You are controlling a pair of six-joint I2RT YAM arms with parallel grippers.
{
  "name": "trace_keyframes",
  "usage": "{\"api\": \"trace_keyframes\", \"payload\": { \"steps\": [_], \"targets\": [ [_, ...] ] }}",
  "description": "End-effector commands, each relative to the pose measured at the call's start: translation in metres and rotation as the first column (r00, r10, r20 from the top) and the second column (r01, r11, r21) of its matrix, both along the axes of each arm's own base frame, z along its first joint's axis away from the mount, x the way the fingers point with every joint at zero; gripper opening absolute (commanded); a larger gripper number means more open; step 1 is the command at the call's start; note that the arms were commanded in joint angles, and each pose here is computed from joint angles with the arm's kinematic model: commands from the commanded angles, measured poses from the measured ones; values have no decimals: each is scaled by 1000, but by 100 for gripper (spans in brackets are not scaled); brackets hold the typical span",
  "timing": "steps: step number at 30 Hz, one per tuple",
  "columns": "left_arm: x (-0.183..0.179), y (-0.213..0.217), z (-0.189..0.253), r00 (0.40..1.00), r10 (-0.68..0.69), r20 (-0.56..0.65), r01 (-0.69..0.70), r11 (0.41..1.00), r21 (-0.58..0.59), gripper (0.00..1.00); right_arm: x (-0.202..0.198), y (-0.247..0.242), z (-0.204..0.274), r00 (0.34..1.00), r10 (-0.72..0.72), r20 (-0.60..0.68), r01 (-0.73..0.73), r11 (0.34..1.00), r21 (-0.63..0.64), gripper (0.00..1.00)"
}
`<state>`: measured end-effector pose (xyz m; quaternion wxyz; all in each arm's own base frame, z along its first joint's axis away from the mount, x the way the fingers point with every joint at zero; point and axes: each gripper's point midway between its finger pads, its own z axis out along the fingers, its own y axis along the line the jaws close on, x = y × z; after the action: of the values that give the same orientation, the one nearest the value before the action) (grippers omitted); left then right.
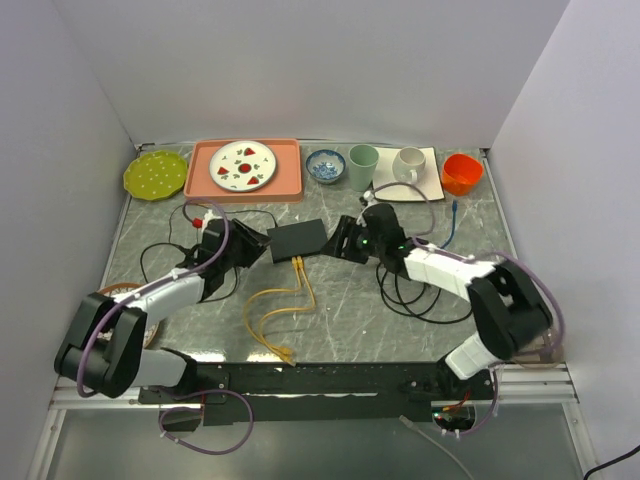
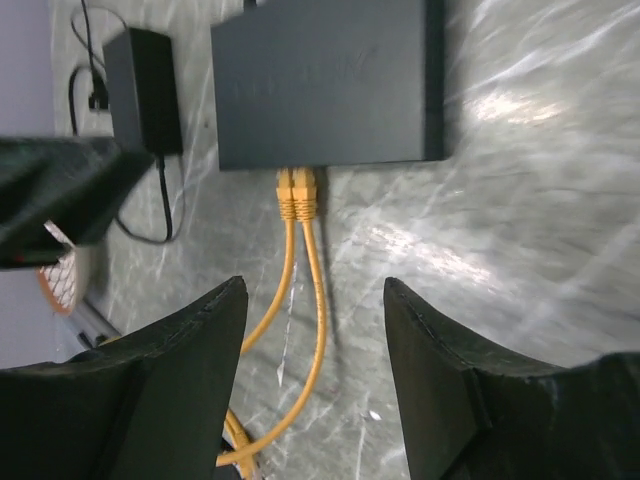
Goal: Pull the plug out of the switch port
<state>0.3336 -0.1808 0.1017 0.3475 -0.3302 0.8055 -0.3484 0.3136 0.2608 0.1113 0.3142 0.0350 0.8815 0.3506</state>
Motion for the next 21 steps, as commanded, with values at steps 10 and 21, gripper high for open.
{"api": "trace_keyframes", "payload": {
  "steps": [10,21],
  "targets": [
    [44,-36,2,992,-121,26,123,991,-56,41,9,66,-26,982,171,-84,-147,961,236,59],
    [43,-45,-25,988,-151,-36,148,986,-81,39,25,78,-43,978,178,-112,-147,959,240,57]
  ]
}}
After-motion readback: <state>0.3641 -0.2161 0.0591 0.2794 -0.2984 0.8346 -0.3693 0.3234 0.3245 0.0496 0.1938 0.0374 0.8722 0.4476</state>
